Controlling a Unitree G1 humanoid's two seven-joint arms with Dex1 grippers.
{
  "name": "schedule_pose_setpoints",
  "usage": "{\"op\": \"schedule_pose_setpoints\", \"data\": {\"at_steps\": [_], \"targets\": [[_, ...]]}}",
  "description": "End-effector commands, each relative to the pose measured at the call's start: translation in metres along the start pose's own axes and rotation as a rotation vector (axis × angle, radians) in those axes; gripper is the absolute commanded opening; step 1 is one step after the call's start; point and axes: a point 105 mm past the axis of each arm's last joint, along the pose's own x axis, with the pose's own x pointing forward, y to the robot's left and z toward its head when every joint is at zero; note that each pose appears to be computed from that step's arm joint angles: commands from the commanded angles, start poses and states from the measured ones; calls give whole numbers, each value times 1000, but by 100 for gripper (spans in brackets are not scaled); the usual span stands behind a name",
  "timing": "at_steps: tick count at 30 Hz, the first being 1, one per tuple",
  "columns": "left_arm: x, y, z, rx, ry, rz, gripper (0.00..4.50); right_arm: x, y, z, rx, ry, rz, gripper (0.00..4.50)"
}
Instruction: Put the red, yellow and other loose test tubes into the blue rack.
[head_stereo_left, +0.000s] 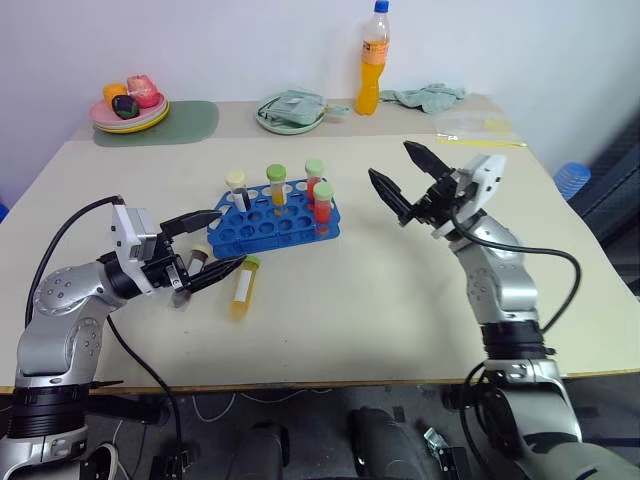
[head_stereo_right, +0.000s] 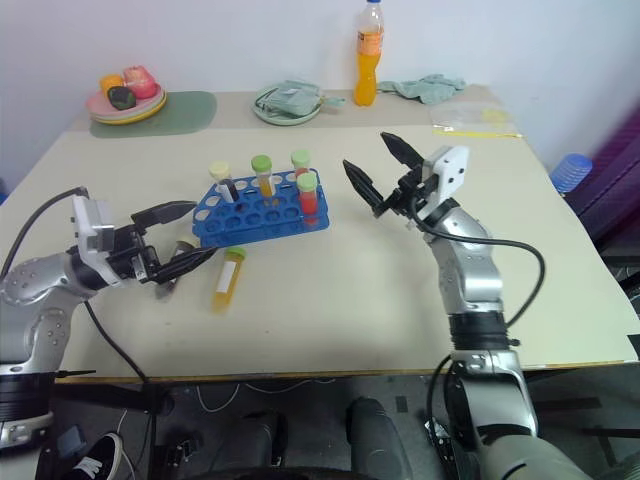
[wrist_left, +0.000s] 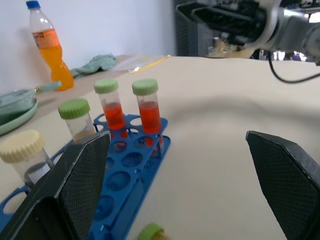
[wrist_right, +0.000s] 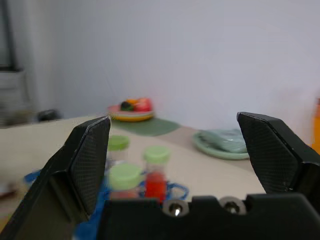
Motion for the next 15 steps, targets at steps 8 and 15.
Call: {"op": "schedule_pose_setpoints", "data": {"at_steps": [8, 15], "targets": [[-6, 4, 7, 39, -28, 26, 450, -9, 15, 22, -16, 43, 101, 446], [-4, 7, -6, -65, 164, 100, 450, -8, 16, 13, -18, 90, 106, 446]]}}
